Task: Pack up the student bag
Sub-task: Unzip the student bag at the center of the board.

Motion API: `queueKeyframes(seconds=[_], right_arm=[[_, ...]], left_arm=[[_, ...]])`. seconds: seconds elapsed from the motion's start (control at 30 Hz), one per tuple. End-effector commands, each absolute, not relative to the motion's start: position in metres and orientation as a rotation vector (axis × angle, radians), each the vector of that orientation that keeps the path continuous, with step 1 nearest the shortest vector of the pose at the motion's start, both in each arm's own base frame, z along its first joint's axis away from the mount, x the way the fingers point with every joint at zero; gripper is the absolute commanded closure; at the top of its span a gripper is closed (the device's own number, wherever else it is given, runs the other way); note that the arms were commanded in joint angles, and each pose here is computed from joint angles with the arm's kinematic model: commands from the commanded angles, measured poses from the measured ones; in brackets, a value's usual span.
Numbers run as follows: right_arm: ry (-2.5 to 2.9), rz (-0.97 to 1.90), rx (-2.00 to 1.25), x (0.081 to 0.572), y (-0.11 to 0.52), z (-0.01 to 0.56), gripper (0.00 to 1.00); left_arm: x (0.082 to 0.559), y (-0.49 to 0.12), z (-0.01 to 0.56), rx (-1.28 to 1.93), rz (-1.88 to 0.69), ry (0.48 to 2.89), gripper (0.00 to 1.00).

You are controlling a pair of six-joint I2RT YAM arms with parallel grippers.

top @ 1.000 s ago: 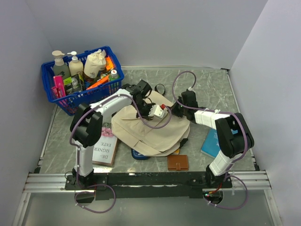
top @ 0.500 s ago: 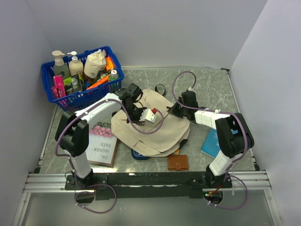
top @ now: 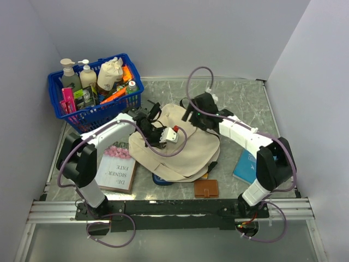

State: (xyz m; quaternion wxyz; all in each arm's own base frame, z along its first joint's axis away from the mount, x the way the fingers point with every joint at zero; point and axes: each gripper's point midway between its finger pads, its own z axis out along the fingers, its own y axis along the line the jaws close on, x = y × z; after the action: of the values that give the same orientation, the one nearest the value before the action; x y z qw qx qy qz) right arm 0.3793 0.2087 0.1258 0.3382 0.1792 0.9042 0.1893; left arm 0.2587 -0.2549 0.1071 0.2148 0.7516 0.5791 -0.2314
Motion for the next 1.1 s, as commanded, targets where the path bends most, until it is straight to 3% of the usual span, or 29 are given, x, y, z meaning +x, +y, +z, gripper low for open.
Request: queueKeyframes(seconds=[0.0,0.23,0.83,1.03,1.07], right_arm=[[2.477,0.427,0.379,0.345,0.233,0.138,0.2],[2.707,0.162,0.441,0.323,0.23,0.117,0.23],[2.788,0.16,0.378,0.332,0.25,0.099,0.28],[2.796,0.175,0.378,0.328,0.245,0.085,0.4],[2.791,0.184,0.378,0.328,0.245,0.085,0.47]], left_arm=[[0.256,-0.262,0.12,1.983,-0.676,1.616,0.89],[0.257,-0.264,0.125,1.97,-0.676,1.59,0.9],[0.261,-0.267,0.127,1.975,-0.662,1.553,0.88],[0.262,-0.267,0.131,1.977,-0.659,1.55,0.89],[0.262,-0.268,0.131,1.975,-0.661,1.552,0.89]])
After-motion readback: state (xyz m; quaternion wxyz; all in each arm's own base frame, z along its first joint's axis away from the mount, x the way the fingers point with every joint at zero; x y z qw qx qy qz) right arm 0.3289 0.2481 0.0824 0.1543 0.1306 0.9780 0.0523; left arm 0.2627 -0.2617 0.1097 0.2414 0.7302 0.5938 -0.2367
